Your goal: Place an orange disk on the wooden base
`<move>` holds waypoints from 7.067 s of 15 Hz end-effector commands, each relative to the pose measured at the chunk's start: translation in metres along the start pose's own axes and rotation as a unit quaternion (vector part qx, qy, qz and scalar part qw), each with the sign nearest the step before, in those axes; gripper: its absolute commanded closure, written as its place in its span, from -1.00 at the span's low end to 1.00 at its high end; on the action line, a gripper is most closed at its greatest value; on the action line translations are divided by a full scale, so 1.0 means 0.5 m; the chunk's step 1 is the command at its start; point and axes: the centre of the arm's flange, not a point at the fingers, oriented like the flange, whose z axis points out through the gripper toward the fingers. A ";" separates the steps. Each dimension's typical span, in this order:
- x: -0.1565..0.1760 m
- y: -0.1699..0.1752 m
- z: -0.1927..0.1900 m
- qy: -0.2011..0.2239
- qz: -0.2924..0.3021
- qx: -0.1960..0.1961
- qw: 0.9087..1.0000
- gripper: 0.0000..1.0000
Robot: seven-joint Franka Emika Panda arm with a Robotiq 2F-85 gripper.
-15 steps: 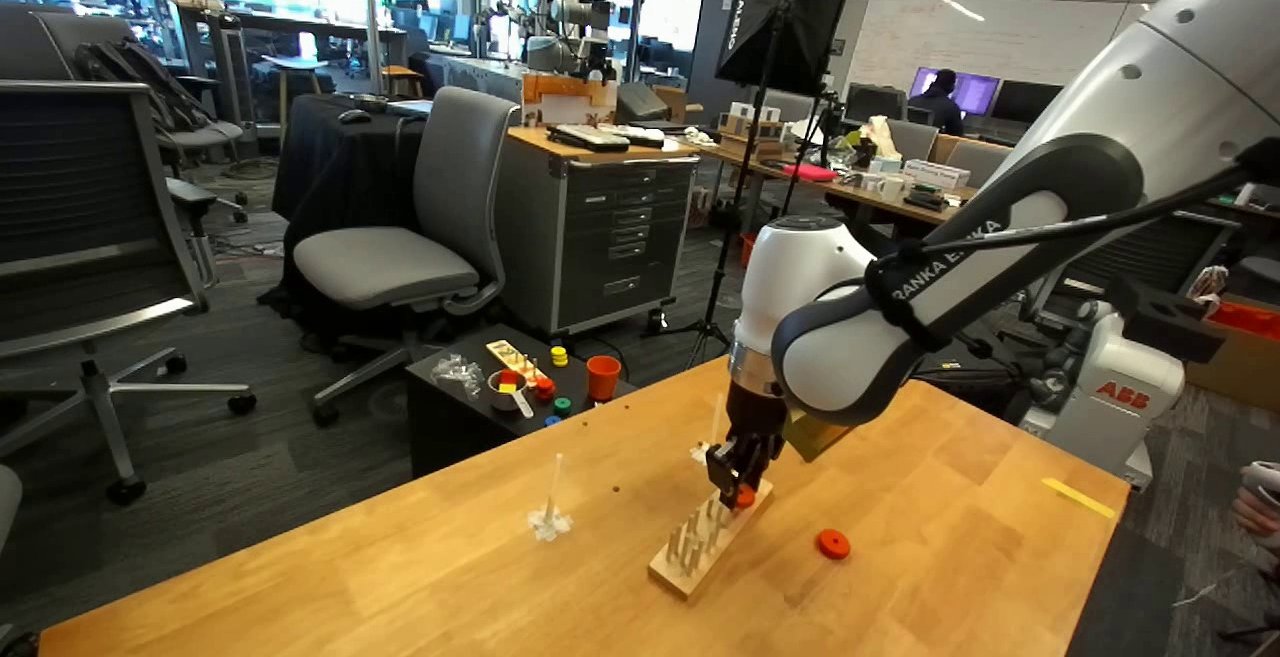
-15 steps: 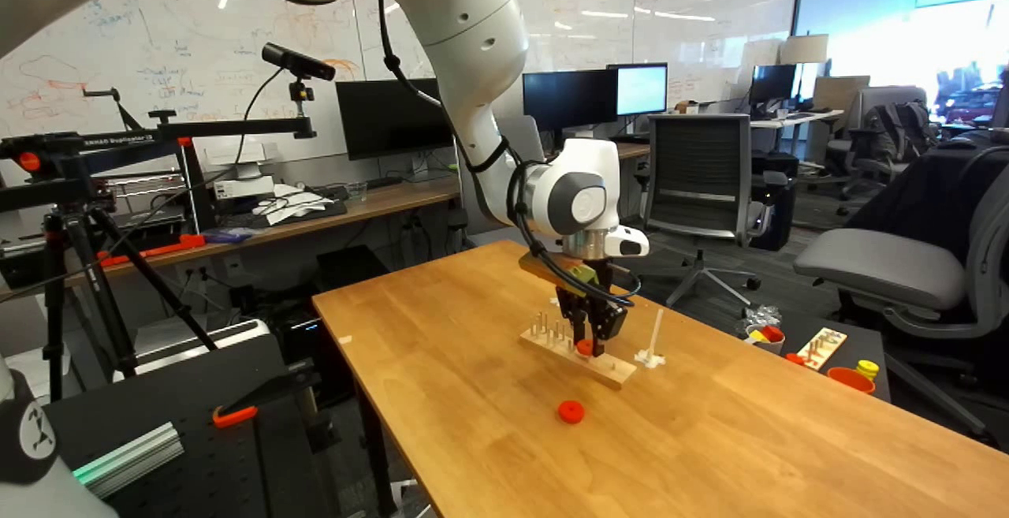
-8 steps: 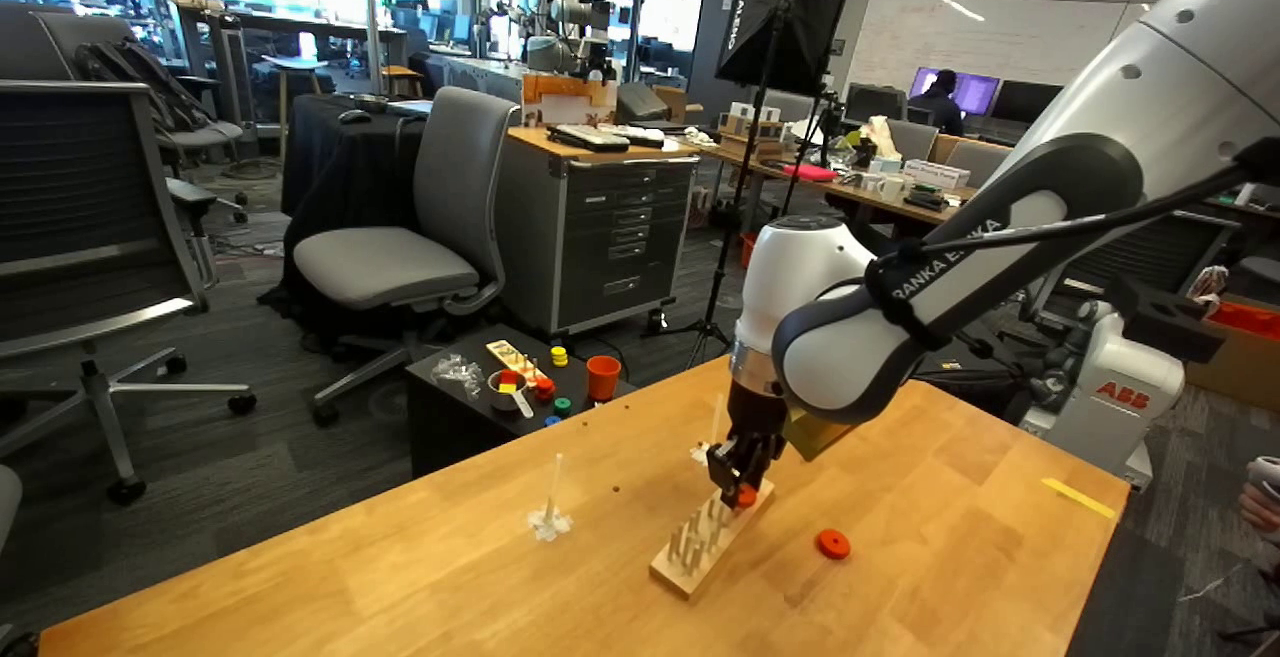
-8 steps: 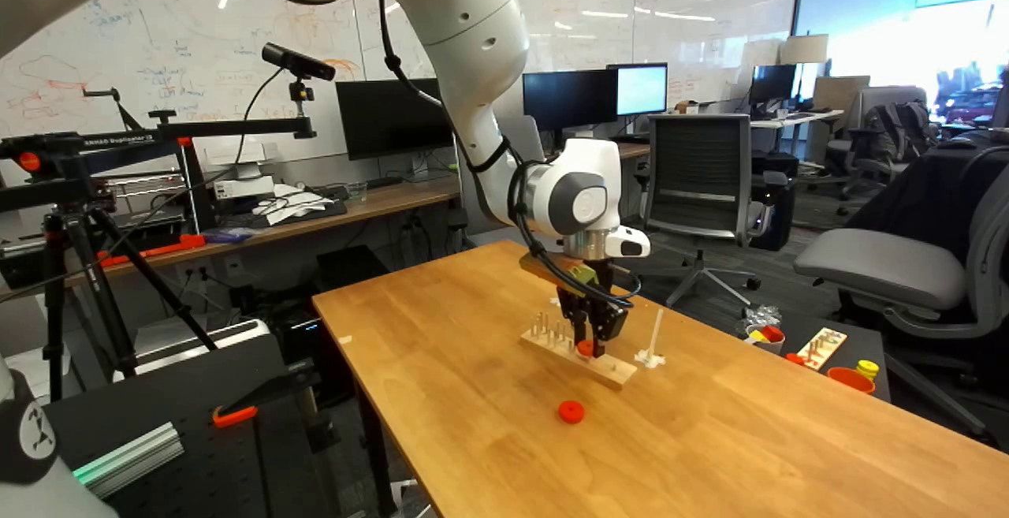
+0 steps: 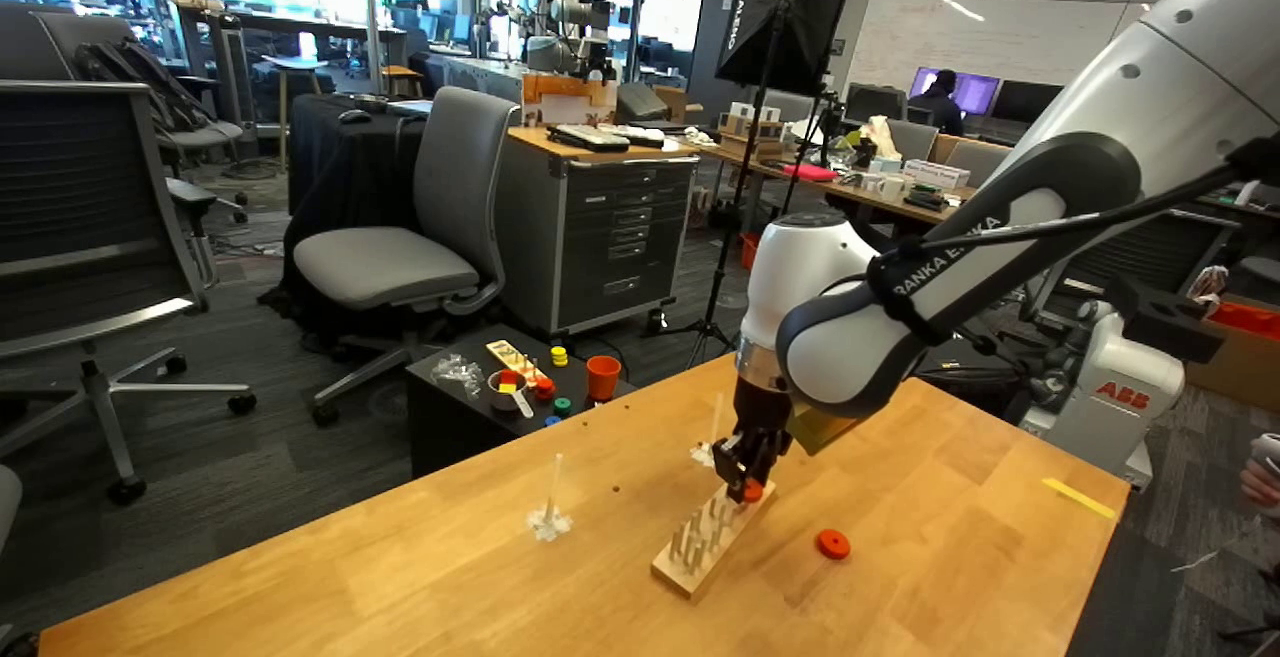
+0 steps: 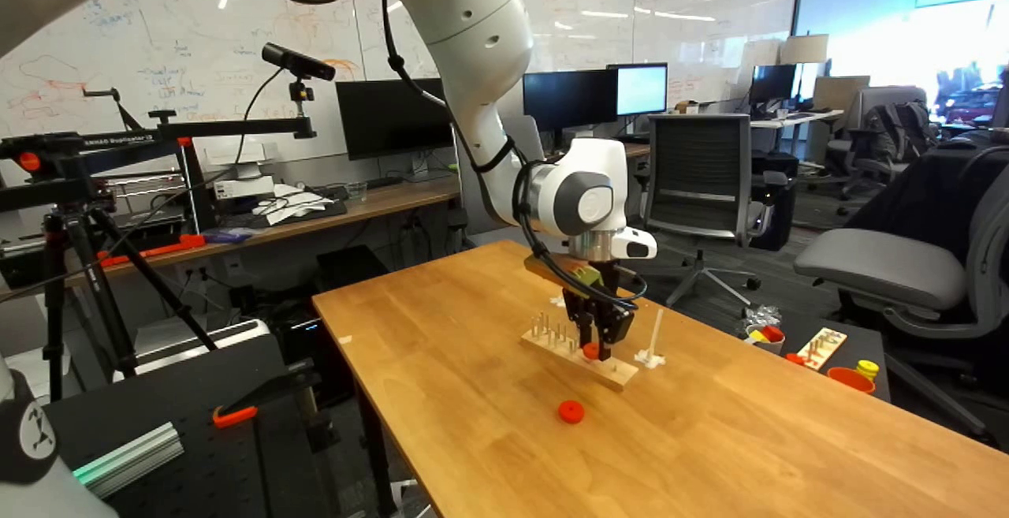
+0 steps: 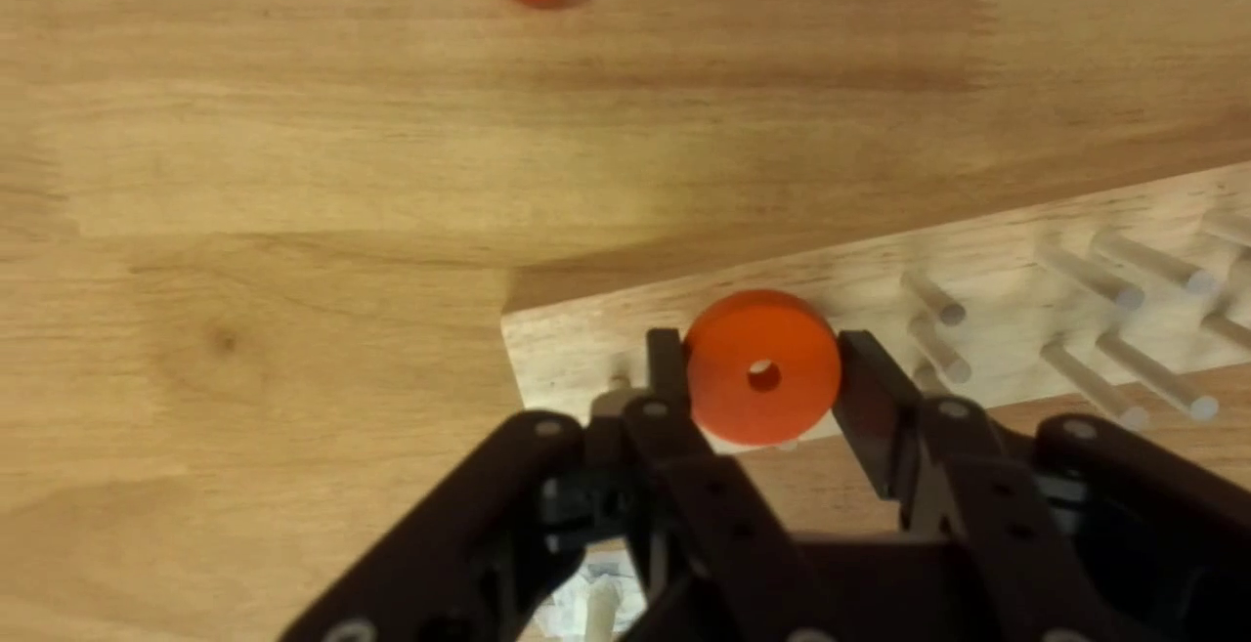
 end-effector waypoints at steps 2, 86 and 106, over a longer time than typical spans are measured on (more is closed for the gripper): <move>0.001 0.002 -0.025 -0.001 0.008 0.000 1.000 0.65; -0.022 -0.039 -0.036 -0.009 -0.003 0.029 1.000 0.65; -0.013 -0.029 0.006 -0.019 -0.001 0.028 0.999 0.65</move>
